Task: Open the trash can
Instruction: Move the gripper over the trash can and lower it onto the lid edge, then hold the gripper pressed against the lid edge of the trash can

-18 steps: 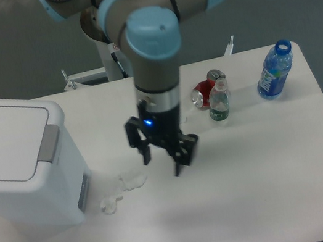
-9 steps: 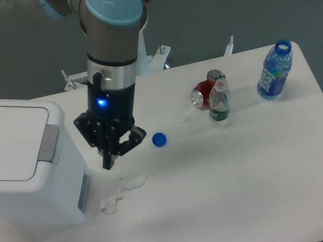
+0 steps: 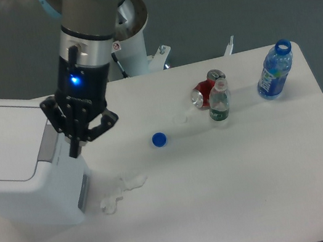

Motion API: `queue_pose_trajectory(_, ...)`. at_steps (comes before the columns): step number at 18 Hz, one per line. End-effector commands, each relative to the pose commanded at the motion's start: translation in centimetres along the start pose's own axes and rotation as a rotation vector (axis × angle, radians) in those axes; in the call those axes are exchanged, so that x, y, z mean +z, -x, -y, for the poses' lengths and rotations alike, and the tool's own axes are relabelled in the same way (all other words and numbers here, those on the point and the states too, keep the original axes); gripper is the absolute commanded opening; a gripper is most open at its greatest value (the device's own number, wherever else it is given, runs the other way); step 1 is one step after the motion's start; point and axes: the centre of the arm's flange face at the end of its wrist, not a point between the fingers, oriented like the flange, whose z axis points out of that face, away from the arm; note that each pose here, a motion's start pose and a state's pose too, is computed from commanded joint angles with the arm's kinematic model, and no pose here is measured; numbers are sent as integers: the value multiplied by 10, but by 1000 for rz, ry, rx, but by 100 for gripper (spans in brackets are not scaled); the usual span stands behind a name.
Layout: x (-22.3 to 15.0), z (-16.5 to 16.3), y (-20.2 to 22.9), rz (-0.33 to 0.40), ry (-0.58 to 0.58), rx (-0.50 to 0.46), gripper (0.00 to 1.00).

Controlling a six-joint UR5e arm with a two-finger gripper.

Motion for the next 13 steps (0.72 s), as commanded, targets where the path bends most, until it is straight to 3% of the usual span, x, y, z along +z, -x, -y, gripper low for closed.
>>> queue_pose_trajectory(13,24,-11,-14,-30,44,4,0)
